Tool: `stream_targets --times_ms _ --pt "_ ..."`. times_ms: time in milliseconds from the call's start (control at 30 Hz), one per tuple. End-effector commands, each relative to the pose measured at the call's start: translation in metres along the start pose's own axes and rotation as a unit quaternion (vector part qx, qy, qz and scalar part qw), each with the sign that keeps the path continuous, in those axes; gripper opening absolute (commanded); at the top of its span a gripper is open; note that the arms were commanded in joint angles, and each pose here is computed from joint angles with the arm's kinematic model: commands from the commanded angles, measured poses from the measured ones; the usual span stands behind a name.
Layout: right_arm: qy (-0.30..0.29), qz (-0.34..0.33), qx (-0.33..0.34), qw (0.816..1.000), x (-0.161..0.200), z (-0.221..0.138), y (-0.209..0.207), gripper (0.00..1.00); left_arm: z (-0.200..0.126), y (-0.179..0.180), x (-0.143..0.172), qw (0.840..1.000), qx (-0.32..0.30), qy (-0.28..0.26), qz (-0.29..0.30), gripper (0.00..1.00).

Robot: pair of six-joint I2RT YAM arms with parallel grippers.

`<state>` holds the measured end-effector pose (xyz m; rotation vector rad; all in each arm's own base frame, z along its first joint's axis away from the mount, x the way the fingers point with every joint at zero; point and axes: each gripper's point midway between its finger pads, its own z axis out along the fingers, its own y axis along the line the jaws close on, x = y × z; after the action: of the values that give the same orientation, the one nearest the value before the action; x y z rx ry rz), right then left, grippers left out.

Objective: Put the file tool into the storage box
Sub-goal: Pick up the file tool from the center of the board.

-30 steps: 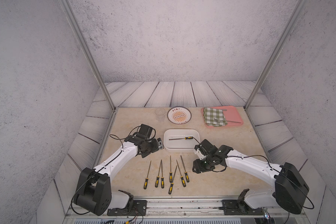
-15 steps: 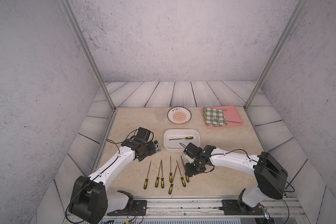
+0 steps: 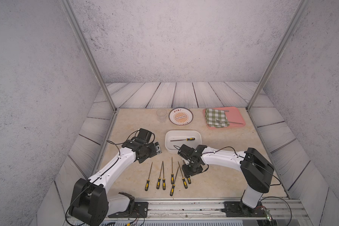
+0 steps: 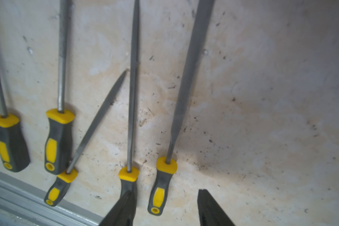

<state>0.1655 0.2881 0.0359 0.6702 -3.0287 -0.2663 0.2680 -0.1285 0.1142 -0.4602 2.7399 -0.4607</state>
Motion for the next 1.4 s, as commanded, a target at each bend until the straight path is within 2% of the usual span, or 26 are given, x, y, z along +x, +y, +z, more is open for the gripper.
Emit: stream_targets --times_ms 0,233,433,700,933,1067,1200,1367 --pt "0.020 0.000 0.031 0.999 0.006 0.005 -0.009 0.55 -0.006 0.000 -0.001 1.000 -0.001 -0.006 0.009 0.99" --pt "0.044 -0.001 0.057 0.997 0.012 0.015 -0.018 0.50 -0.002 -0.001 0.002 1.000 0.005 0.002 0.007 0.99" --pt "0.042 -0.001 0.061 0.997 0.012 0.017 -0.019 0.46 0.000 -0.002 0.003 1.000 0.007 0.008 0.008 0.99" --pt "0.039 -0.018 0.067 0.997 0.011 0.014 -0.020 0.35 -0.007 -0.002 0.002 1.000 0.002 0.006 0.020 0.99" --pt "0.028 -0.064 0.077 0.995 0.014 0.005 -0.028 0.16 -0.017 -0.003 -0.004 1.000 0.004 -0.014 0.024 0.99" --pt "0.037 -0.080 0.096 0.992 0.018 0.005 -0.036 0.10 -0.017 -0.005 -0.005 1.000 0.004 -0.012 0.026 0.99" --pt "0.024 -0.101 0.086 0.991 0.020 -0.005 -0.034 0.08 -0.018 -0.006 -0.006 1.000 0.002 -0.012 0.029 0.99" --pt "-0.015 -0.148 0.083 0.985 0.020 -0.039 -0.036 0.07 -0.021 -0.007 -0.010 0.999 0.002 -0.018 0.033 0.99"
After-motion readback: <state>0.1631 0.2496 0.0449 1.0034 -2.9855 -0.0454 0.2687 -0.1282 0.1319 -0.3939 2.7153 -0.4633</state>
